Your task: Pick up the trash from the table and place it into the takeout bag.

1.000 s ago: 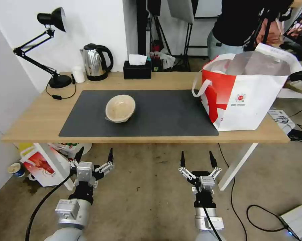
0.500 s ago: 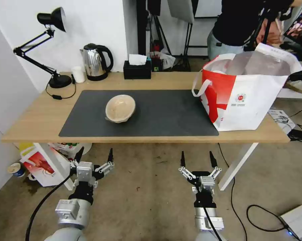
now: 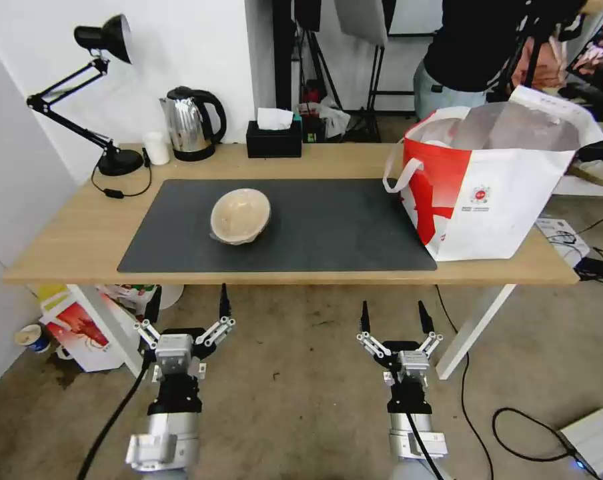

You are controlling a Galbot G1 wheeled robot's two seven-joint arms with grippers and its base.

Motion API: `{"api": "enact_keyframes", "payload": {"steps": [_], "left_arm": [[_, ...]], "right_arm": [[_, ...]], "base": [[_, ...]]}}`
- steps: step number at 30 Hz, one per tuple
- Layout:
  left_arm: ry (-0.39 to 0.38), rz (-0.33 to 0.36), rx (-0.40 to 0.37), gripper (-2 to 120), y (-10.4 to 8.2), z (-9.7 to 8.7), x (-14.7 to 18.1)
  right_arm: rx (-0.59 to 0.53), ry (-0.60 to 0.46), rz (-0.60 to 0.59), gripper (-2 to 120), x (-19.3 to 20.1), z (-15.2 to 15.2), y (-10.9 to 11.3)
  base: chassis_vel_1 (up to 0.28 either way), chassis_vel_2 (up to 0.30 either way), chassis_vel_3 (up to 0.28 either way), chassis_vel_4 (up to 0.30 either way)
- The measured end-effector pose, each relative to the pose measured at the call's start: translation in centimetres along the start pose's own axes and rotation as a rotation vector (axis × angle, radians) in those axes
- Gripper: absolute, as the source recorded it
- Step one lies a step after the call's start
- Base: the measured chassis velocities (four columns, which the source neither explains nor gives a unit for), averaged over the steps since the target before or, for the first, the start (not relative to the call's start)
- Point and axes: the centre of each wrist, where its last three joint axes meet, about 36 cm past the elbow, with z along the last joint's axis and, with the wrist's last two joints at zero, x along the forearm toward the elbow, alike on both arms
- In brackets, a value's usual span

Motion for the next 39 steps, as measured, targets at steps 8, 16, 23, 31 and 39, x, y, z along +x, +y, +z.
{"api": "enact_keyframes", "payload": {"steps": [8, 16, 23, 31, 39], "left_arm": [[-0.137, -0.116, 0.171, 100, -2.8, -1.9, 1.4], [-0.175, -0.176, 0.256, 100, -3.5, -3.0, 1.7], [-0.172, -0.187, 0.274, 100, -3.5, -3.3, 1.5], [-0.127, -0.215, 0.377, 100, -2.9, -5.0, 0.2], [-0.029, -0.197, 0.516, 100, -1.4, -7.5, -1.7]], "right_arm": [[0.0, 0.0, 0.0, 100, 0.0, 0.0, 0.0], [0.0, 0.0, 0.0, 100, 0.0, 0.0, 0.0], [0.0, 0.0, 0.0, 100, 0.0, 0.0, 0.0], [0.0, 0.0, 0.0, 100, 0.0, 0.0, 0.0], [0.0, 0.0, 0.0, 100, 0.0, 0.0, 0.0]], "base": [[0.0, 0.0, 0.0, 0.0], [0.0, 0.0, 0.0, 0.0], [0.0, 0.0, 0.0, 0.0], [0.0, 0.0, 0.0, 0.0], [0.0, 0.0, 0.0, 0.0]]}}
